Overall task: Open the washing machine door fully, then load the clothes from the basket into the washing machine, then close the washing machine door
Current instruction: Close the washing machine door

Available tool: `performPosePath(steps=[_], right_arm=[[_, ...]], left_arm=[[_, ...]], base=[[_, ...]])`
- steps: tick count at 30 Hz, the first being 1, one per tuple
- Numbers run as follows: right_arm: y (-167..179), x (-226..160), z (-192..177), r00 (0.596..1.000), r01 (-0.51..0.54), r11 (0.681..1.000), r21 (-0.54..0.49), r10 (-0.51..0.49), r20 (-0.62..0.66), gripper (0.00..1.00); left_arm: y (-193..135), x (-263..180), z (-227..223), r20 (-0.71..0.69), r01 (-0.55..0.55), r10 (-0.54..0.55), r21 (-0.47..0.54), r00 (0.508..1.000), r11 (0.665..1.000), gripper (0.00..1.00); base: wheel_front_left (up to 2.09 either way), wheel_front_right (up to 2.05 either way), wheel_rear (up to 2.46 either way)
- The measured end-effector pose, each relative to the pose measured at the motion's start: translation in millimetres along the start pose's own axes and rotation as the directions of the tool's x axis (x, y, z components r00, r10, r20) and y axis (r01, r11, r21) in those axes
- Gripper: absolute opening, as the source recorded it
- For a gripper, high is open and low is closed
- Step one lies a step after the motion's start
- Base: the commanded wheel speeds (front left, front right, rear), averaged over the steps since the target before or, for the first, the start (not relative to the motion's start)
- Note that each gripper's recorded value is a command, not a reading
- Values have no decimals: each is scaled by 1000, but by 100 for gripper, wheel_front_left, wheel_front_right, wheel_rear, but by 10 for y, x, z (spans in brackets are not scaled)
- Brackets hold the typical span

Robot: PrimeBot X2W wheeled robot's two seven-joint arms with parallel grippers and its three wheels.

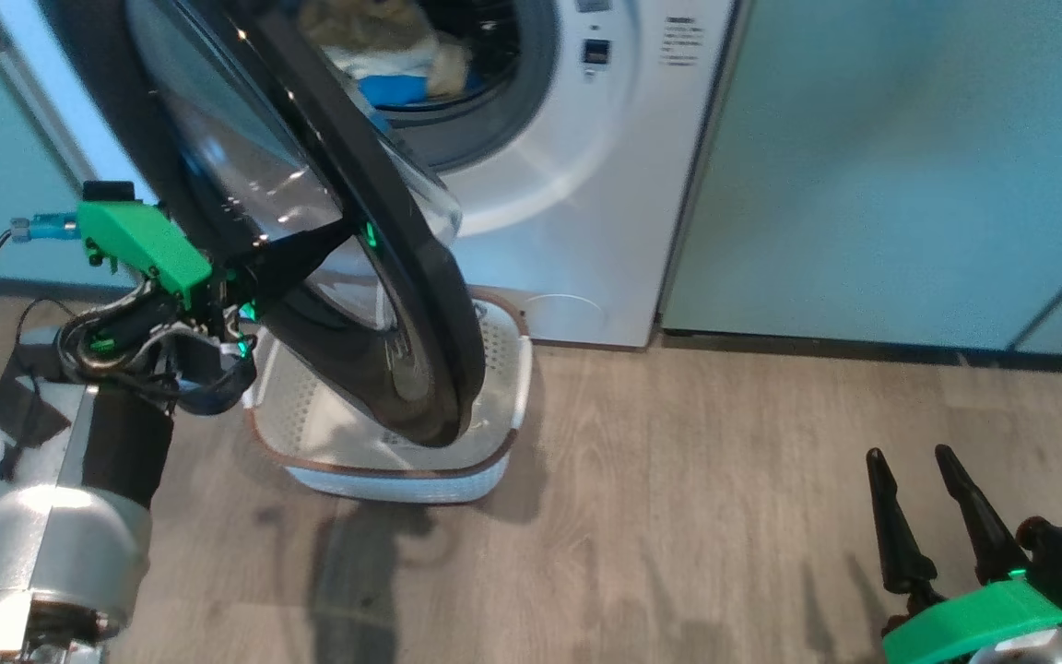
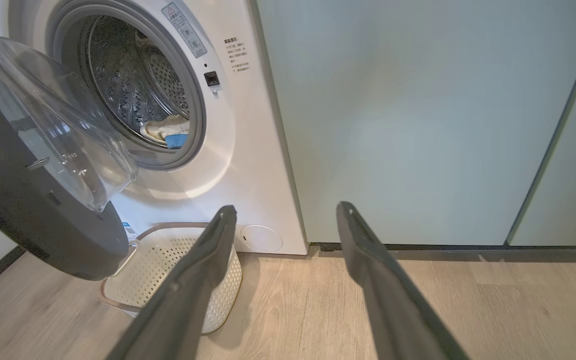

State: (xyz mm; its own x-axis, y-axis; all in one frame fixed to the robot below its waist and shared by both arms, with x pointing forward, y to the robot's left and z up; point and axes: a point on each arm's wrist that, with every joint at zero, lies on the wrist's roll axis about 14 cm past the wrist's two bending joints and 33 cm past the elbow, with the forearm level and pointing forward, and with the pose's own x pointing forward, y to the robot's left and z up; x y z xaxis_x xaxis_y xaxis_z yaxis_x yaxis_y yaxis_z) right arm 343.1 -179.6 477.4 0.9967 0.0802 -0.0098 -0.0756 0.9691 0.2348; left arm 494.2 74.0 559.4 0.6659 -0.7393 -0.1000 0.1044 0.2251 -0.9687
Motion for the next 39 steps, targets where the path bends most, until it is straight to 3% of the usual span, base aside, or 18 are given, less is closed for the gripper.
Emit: performPosePath(steps=[15, 25, 26, 27, 28, 29, 30, 39], right_arm=[[-221, -145, 48, 996, 86, 996, 3, -86, 16, 100], [-61, -9, 38, 1000, 27, 1000, 8, -28, 15, 100], [-40, 5, 37, 1000, 20, 1000, 9, -20, 15, 100], [-21, 18, 38, 1000, 13, 1000, 9, -14, 15, 100], [-1, 30, 40, 1000, 7, 1000, 10, -7, 16, 100], [18, 41, 43, 1000, 0, 1000, 10, -1, 18, 100], [36, 50, 48, 1000, -6, 1000, 11, 5, 19, 100], [183, 110, 79, 998, -52, 999, 15, 52, 32, 100]], left_arm=[[-32, 345, -220, -54, 32, -34, -29, 998, 999, 0], [54, 52, 77, 93, 2, 1, -35, 996, 999, 0], [60, 16, 110, 110, -4, 7, -29, 994, 1000, 19], [67, -19, 143, 128, -11, 14, -23, 992, 1000, 33], [74, -57, 177, 145, -19, 21, -14, 989, 1000, 42], [79, -97, 214, 164, -29, 29, -2, 986, 1000, 60], [82, -141, 262, 189, -38, 36, 10, 981, 999, 100], [215, -508, 359, 315, -161, 107, 151, 943, 975, 100]], base=[[0, 0, 0], [0, 0, 0], [0, 0, 0], [0, 0, 0], [0, 0, 0], [0, 0, 0], [0, 0, 0], [0, 0, 0]])
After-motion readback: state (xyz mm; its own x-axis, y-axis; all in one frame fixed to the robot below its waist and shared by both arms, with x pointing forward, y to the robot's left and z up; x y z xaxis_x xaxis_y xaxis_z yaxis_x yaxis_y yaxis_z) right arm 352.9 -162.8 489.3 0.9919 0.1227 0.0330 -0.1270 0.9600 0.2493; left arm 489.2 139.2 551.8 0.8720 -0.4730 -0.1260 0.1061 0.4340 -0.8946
